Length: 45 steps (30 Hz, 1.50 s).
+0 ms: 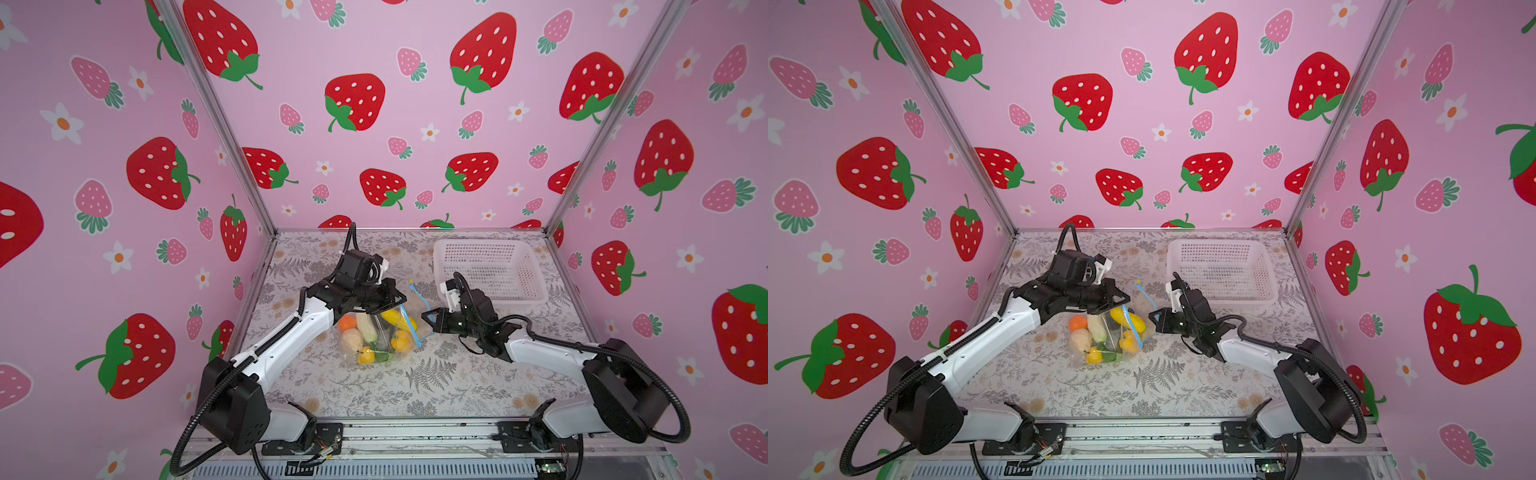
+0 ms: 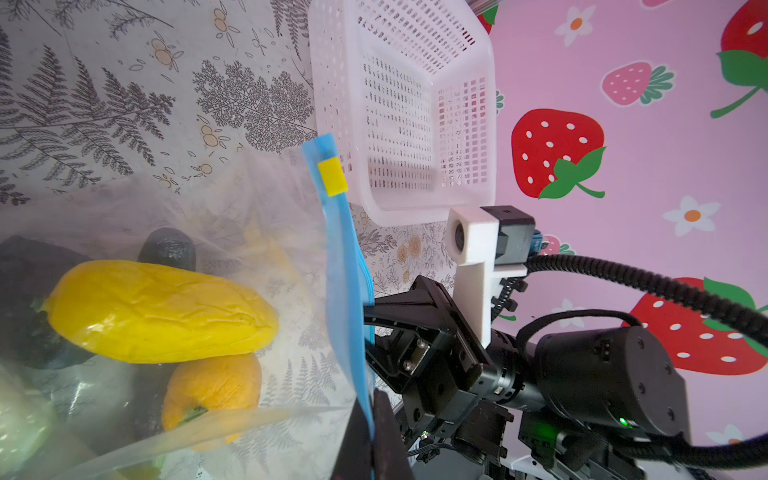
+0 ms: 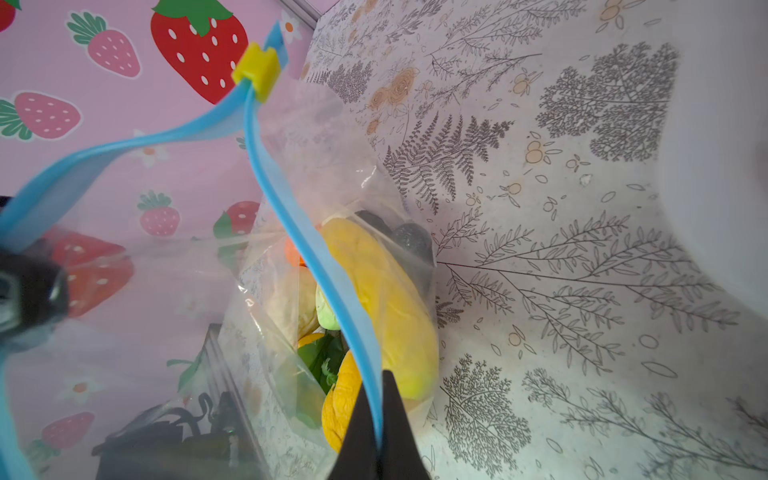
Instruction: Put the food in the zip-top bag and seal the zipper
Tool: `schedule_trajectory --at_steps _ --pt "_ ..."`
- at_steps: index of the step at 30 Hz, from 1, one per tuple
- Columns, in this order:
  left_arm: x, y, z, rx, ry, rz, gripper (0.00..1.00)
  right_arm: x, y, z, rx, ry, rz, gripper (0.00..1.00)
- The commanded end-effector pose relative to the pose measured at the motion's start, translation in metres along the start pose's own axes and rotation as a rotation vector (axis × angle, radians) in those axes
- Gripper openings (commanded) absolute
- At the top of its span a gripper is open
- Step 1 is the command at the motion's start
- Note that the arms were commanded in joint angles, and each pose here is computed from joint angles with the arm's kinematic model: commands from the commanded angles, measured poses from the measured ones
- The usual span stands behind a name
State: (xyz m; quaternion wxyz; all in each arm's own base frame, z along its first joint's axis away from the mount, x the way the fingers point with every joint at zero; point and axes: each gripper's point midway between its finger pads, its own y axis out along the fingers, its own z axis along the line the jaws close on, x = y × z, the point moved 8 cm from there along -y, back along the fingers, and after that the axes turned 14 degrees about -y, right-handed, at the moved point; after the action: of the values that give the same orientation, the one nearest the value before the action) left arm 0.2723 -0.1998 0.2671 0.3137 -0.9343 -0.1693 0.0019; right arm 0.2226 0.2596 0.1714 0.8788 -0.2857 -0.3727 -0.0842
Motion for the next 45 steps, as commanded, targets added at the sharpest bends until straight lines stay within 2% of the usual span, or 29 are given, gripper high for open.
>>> schedule_trajectory --at_steps 1,8,20,33,39,45 --pt "-0.002 -0.012 -0.004 -0.007 0.019 -0.016 0.00 0.026 -0.001 0.025 0.082 -0.048 -0.064 0.00" --pt "-0.001 -0.029 -0.016 0.000 0.044 -0.048 0.00 0.051 -0.001 0.054 0.128 -0.129 -0.091 0.00" --pt "-0.004 -0.081 -0.050 -0.006 0.121 -0.164 0.00 0.108 0.003 0.099 0.188 -0.319 -0.138 0.00" --pt "-0.019 -0.112 -0.044 -0.006 0.105 -0.274 0.00 0.130 0.005 0.132 0.256 -0.401 -0.152 0.00" --pt "-0.022 -0.116 -0.039 -0.010 0.118 -0.291 0.00 0.129 0.023 0.145 0.300 -0.410 -0.112 0.00" --pt "-0.017 -0.110 -0.019 -0.012 0.085 -0.313 0.00 0.128 0.031 0.142 0.256 -0.415 -0.102 0.00"
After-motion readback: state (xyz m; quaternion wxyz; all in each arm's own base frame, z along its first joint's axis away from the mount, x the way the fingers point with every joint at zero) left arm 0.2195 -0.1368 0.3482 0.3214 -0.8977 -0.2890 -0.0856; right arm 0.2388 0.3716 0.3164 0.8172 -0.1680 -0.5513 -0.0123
